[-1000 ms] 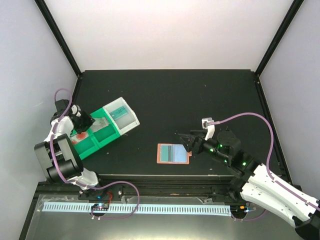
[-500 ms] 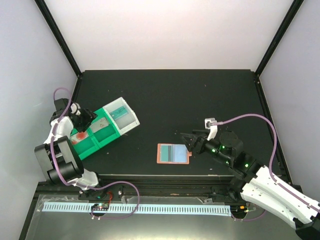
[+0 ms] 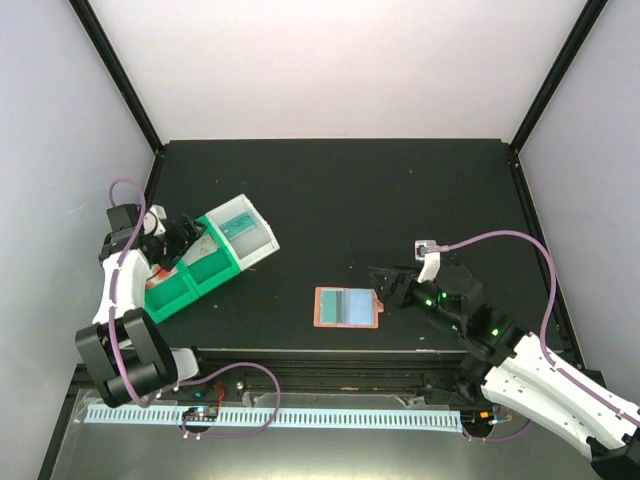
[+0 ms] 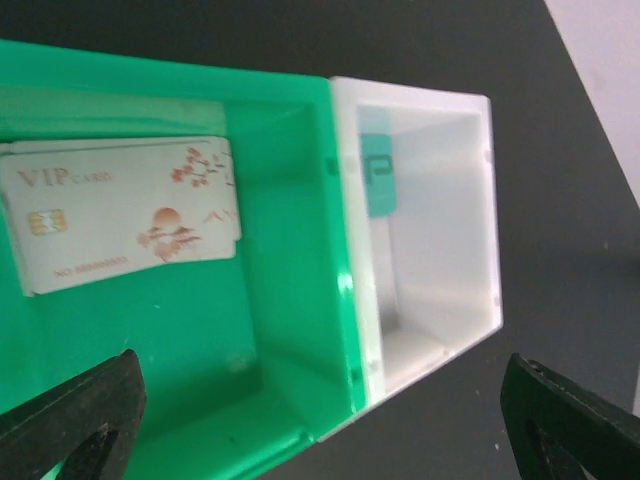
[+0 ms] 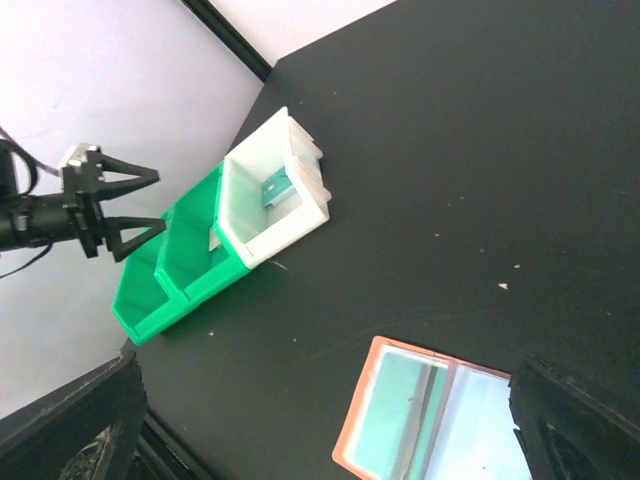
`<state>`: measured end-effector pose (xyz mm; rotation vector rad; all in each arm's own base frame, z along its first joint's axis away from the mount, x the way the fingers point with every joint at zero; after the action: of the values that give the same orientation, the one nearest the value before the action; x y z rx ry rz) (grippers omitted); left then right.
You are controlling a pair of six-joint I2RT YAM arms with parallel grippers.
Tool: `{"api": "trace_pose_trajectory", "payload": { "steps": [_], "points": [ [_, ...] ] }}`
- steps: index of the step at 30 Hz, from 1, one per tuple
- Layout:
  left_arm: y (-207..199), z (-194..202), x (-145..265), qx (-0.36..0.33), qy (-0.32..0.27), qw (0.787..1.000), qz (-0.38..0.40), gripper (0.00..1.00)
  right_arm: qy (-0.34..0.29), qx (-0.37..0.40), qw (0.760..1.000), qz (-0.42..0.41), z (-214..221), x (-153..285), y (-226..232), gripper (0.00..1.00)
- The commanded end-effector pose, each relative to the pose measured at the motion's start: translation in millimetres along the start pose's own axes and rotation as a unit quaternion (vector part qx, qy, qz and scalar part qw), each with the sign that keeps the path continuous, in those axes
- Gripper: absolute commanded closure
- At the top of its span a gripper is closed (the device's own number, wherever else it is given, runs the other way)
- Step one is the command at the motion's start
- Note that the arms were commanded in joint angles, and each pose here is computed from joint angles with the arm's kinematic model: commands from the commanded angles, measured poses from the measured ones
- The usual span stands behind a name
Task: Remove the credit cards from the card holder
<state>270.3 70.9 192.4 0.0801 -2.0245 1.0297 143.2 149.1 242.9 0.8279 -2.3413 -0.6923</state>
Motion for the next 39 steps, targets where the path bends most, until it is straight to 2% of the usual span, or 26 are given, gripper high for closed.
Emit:
{"api": "trace_pose_trajectory", "payload": {
  "steps": [1, 5, 11, 15, 19, 23, 30, 39],
  "points": [
    [-17.3, 20.2, 9.8, -0.039, 0.028, 0.997, 0.057, 0.01, -0.008, 0.0, 0.999, 0.038, -0.8, 3.8, -8.0, 0.0],
    [-30.5, 42.0, 11.2, -0.06, 0.052, 0.991, 0.106, 0.01, 0.0, -0.008, 0.999, 0.048, 3.5, 3.0, -12.3, 0.01],
    [-53.8, 74.9, 9.8, -0.112, 0.092, 0.979, 0.146, 0.04, 0.039, -0.012, 0.998, 0.037, 14.2, -6.8, -13.3, 0.12],
    [-71.0, 97.3, 8.0, -0.14, 0.12, 0.967, 0.175, 0.09, 0.077, -0.027, 0.996, 0.03, 22.4, -19.8, -12.7, 0.27],
    [-86.6, 117.9, 6.6, -0.166, 0.143, 0.955, 0.2, 0.12, 0.117, -0.046, 0.992, 0.02, 30.4, -34.5, -10.8, 0.48],
    [-94.2, 134.1, 6.3, -0.185, 0.157, 0.946, 0.215, 0.15, 0.14, -0.061, 0.988, 0.02, 38.1, -47.5, -12.9, 0.61],
    [-91.4, 168.2, -2.1, -0.188, 0.182, 0.934, 0.242, 0.21, 0.173, -0.079, 0.981, 0.028, 53.6, -68.4, -17.7, 0.67],
    [-92.9, 206.4, -14.3, -0.199, 0.226, 0.922, 0.242, 0.18, 0.216, -0.063, 0.973, 0.053, 69.5, -93.7, -17.7, 0.68]
  ]
}}
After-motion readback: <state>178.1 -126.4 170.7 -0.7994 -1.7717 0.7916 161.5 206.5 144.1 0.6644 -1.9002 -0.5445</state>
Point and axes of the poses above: each gripper's point midway between its finger pads, its own x axis back along the fingers, its own y axis along the line the jaws close on, z = x × y, the point moved 8 cm from there along x, back along the fingers, and after that the axes turned 1 degree about x, right-handed, at the moved point
